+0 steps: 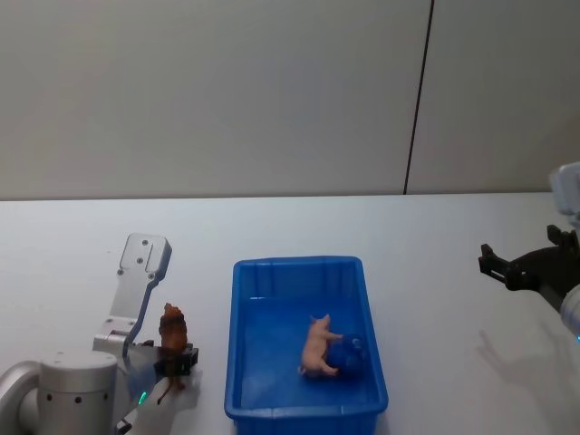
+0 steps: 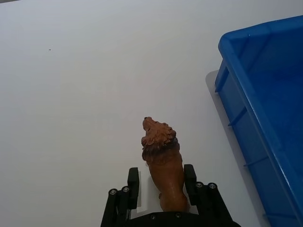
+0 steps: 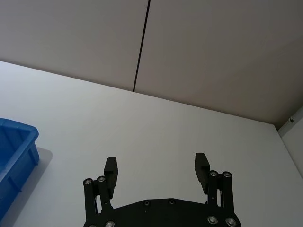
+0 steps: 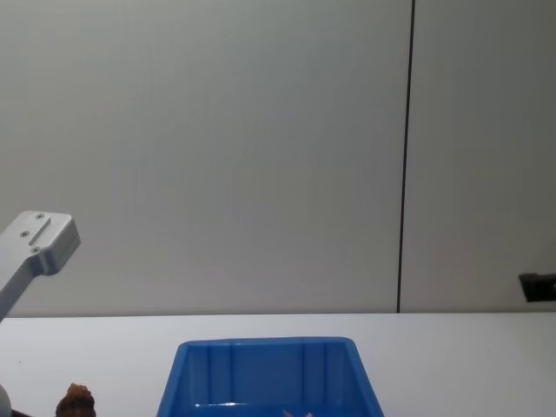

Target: Pick up the two dolls from the table and place them into the box.

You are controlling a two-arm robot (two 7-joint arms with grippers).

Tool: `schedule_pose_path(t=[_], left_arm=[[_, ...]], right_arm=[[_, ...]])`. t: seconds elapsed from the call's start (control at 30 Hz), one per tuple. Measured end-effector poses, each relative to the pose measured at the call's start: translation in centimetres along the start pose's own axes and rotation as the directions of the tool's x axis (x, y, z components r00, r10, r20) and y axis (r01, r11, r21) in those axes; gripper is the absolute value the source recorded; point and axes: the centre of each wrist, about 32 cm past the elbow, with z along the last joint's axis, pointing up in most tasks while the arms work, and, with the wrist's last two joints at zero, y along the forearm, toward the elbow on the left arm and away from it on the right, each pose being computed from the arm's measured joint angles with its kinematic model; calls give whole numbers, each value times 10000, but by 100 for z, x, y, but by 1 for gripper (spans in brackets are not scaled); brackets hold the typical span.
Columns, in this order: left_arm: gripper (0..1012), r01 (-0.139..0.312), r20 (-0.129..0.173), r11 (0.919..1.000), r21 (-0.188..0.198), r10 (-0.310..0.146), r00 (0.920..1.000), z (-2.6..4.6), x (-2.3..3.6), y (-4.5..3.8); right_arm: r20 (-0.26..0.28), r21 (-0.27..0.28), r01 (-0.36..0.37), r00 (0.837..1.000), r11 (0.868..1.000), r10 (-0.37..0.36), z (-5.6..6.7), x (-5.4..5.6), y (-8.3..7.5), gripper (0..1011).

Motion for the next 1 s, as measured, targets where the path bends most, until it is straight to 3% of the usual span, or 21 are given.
schedule_pose_path(t=[0.03,0.23,0.53,0.73,1.0], left_arm=[[618,1,0,10000,4,-1,10000,0,0,-1],[398,13,8,10000,8,-13,10000,1,1,-6],[371,197,-20,9994,-296,-198,9998,3,9,2],[371,307,-86,9960,-839,-316,9995,9,31,39],[371,643,-125,9802,-1870,-678,9976,69,74,117]], right_arm=[[0,0,0,10000,10000,0,0,0,0,1001],[1,0,0,10000,10000,0,0,0,0,1001],[0,0,-1,10000,10000,1,0,0,0,1001],[0,0,0,10000,10000,0,0,0,0,1001],[0,0,0,10000,10000,0,0,0,0,1001]])
